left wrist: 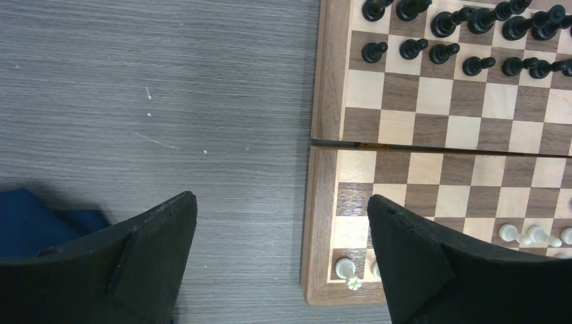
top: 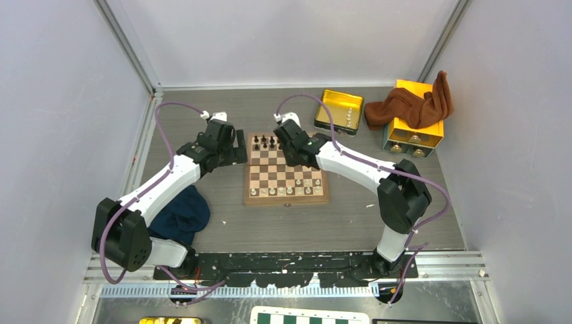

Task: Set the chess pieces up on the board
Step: Place the chess piece on the chessboard.

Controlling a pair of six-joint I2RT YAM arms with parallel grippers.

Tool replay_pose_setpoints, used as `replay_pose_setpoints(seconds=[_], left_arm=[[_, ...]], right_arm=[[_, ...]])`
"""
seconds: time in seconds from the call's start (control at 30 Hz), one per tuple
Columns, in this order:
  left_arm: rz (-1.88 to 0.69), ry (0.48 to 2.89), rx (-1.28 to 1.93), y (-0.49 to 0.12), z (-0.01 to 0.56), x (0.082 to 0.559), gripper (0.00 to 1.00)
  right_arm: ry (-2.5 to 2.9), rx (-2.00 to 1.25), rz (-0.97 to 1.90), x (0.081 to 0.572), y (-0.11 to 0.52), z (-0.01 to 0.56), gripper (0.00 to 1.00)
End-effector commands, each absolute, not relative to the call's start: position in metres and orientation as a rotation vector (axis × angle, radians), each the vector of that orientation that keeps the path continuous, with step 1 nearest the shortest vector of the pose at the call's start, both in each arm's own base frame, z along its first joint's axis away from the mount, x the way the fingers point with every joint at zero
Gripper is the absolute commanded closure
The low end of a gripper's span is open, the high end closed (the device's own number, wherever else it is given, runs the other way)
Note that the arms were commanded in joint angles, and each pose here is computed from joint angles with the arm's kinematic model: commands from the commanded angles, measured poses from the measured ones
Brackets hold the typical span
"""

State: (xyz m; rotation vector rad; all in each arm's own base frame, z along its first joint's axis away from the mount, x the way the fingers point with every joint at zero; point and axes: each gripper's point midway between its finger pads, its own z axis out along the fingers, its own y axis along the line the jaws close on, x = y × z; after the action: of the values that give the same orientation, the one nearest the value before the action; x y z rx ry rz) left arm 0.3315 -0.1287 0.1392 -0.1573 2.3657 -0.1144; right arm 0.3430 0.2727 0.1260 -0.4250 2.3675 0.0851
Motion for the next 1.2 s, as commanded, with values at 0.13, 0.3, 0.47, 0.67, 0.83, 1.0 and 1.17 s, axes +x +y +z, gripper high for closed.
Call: replay_pose_setpoints(seconds=[0.13, 0.3, 0.47, 0.67, 0.83, 1.0, 1.17], left_arm=[[-0.136, 2.333, -0.18, -0.131, 0.143, 0.34, 0.03], [-0.131, 2.336, -0.175, -0.131, 0.141, 0.341, 0.03], [-0.125, 2.341, -0.169, -0.132, 0.14, 0.342, 0.03], [-0.121, 2.343, -0.161, -0.132, 0.139, 0.344, 0.03], [-0.123, 2.347, -0.16, -0.133, 0.138, 0.345, 0.03], [-0.123, 2.348, -0.16, -0.134, 0.138, 0.346, 0.03], [-0.124, 2.351, -0.159, -0.134, 0.137, 0.346, 0.03]], right_arm=[[2.289, -0.382, 0.182, 0.334, 0.298, 0.135, 0.99], [2.302, -0.393, 0.202, 0.325, 0.307, 0.123, 0.99], [2.321, -0.398, 0.218, 0.317, 0.311, 0.114, 0.99], [2.336, -0.405, 0.217, 0.307, 0.312, 0.105, 0.99], [2.349, -0.397, 0.212, 0.301, 0.307, 0.097, 0.99], [2.358, -0.394, 0.201, 0.298, 0.302, 0.091, 0.99], [2.363, -0.397, 0.196, 0.297, 0.301, 0.088, 0.99]])
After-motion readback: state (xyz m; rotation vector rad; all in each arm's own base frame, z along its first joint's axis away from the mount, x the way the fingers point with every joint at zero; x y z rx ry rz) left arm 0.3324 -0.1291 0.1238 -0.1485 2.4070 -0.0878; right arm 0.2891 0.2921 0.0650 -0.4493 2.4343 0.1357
